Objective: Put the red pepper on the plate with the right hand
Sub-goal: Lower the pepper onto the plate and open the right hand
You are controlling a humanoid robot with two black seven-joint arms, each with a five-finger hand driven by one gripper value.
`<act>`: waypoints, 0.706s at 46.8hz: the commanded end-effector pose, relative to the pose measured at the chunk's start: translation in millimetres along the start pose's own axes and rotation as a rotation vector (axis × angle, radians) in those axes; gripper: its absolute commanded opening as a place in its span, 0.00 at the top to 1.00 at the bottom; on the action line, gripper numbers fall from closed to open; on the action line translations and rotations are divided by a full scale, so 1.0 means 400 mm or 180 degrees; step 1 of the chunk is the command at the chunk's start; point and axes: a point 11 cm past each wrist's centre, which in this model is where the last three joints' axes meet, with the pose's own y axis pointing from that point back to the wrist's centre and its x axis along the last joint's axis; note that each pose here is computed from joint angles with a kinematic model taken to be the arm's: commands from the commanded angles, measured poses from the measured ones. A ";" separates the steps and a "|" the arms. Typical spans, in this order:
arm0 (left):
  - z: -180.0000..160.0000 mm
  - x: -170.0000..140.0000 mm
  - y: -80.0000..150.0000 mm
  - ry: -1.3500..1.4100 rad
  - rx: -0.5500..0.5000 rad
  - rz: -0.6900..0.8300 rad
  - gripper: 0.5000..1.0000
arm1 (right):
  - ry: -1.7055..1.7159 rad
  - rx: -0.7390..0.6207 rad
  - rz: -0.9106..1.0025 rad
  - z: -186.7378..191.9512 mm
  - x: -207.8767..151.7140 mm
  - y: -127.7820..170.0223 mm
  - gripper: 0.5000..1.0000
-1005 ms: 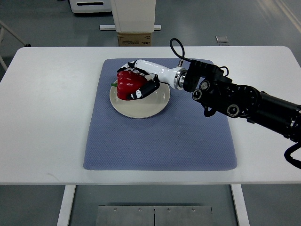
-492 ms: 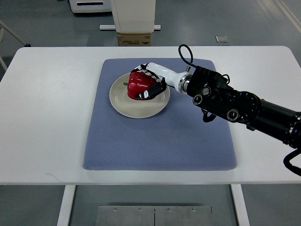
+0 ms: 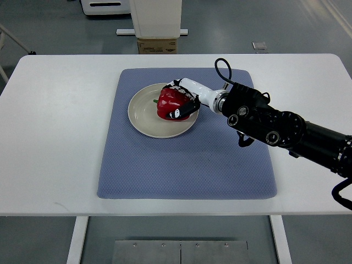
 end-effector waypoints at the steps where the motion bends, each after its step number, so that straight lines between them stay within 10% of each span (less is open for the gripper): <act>1: 0.000 0.000 0.000 0.0000 0.0000 0.0000 0.00 | -0.0001 -0.0001 0.0003 0.001 0.000 0.000 1.00; 7: 0.000 0.000 0.000 0.0000 0.0000 0.0000 0.00 | -0.0017 0.0006 0.0006 -0.001 0.001 0.000 1.00; 18: 0.000 0.000 0.000 0.0000 0.0000 0.0000 0.00 | -0.0055 0.0045 0.0011 -0.013 0.006 -0.001 0.42; 33: 0.000 0.000 0.000 0.0000 0.0000 0.0000 0.00 | -0.0154 0.0177 0.0087 -0.047 0.023 0.000 0.03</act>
